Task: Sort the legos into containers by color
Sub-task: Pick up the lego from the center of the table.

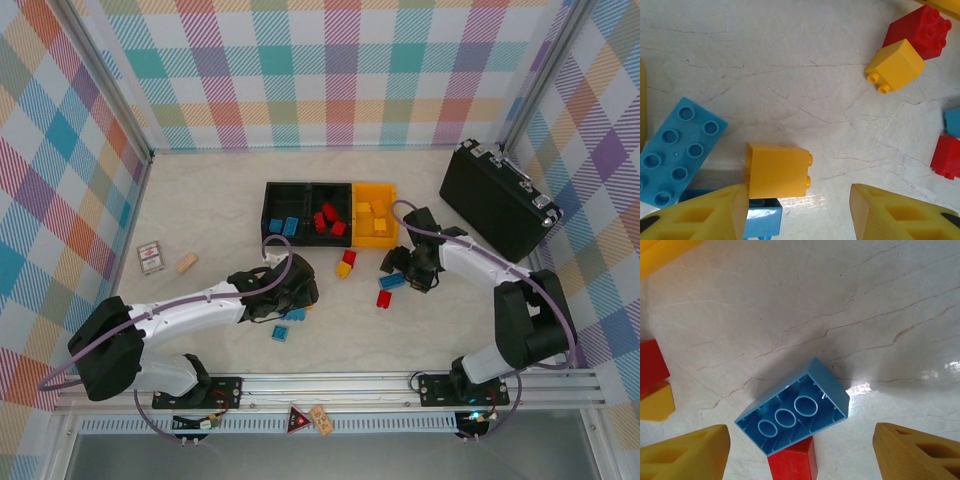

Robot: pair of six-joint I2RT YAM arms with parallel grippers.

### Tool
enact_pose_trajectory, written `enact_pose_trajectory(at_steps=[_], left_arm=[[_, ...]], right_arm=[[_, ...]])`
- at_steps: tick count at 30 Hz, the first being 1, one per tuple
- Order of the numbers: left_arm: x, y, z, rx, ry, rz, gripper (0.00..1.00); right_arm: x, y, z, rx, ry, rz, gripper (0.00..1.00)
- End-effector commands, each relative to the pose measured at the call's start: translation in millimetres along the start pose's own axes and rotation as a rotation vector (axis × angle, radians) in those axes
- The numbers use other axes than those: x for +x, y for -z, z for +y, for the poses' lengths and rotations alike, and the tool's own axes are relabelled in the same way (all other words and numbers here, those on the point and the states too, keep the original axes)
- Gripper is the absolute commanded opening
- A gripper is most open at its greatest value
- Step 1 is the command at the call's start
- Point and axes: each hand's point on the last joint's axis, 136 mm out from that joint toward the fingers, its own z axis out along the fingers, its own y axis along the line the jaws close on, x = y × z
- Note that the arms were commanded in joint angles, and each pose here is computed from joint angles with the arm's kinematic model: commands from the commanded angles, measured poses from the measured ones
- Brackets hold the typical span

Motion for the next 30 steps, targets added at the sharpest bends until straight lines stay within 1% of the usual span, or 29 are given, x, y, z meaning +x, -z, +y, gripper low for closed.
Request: enact_pose_trajectory(at_steps=[1,6,9,15,21,22,27,30], left_arm=[[-1,1,-10,0.026,-0.002,-0.008,0.55],[0,-2,-11,0.025,-0.004,0.001,0.55],[1,-3,-10,0.022,-0.003,0.004,0.55],[1,-3,-10,0.022,-0.002,0.004,0.55],[2,-5,-11,0.020,-0.002,0.010,0.55],[2,-5,-11,0.021,-0.003,0.010,0.55],[2,-4,-9,0.020,0.002,0.007,0.55],[1,-2,-7,0.016,0.002,-0.001,0.55]], right_arm=[[-4,-8,1,0.005,-0.050,0.004,0.75],[-6,-20,-2,0.031,-0.069,0.019,0.74],[-1,-30,-4,0.035,-0.078,0.049,0.70],[5,-35,-12,0.050,-0.085,0.058,0.53],[-1,-30,-6,0.037,-0.075,0.043,0.38],[-2,-29,-4,0.032,-0.073,0.042,0.37],[-8,-24,3,0.018,-0.059,0.029,0.28],[-12,-18,6,0.015,-0.045,0.011,0.27]])
